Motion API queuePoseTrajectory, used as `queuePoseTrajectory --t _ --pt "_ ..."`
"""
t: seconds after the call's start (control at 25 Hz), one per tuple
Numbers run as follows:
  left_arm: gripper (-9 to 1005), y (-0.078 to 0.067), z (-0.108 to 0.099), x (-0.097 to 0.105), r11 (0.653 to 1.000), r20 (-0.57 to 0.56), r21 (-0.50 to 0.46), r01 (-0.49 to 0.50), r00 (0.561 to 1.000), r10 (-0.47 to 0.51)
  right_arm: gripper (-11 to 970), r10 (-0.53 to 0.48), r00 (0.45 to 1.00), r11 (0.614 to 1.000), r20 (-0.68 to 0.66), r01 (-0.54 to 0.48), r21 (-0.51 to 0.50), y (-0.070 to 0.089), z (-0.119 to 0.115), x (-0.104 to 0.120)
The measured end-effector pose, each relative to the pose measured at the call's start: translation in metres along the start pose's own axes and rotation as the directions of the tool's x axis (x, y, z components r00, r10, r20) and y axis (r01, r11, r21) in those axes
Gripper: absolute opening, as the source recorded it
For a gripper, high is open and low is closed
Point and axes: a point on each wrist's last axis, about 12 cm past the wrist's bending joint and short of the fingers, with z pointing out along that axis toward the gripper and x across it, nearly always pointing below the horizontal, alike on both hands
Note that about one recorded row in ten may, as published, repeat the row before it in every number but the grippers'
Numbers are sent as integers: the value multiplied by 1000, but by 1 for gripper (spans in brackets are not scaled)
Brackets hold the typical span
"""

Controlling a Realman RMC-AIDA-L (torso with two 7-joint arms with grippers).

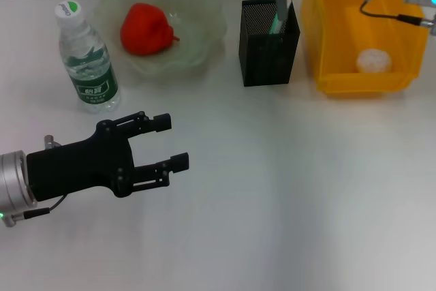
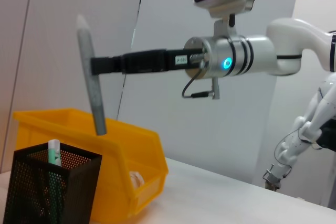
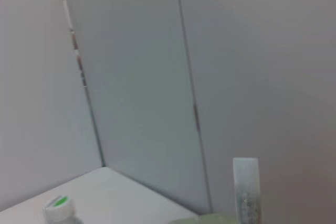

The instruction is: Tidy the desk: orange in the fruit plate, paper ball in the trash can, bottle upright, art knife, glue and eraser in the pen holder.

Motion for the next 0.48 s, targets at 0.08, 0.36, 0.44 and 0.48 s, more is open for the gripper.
queuePoseTrajectory --t 0.08,0.36,0.44,0.48 --pt "786 0 -1 0 1000 3 -5 1 1000 -1 127 -2 1000 1000 10 2 18 -2 6 5" --pt "786 -2 -4 3 1000 2 -12 8 1000 -8 129 -25 999 995 25 23 96 -8 26 20" --pt "786 -2 -5 4 1000 1 -14 10 1000 -10 129 -20 1000 994 20 18 105 -9 28 22" --pt "786 -2 -5 4 1000 1 -14 10 1000 -10 129 -17 1000 994 15 15 111 -9 30 24"
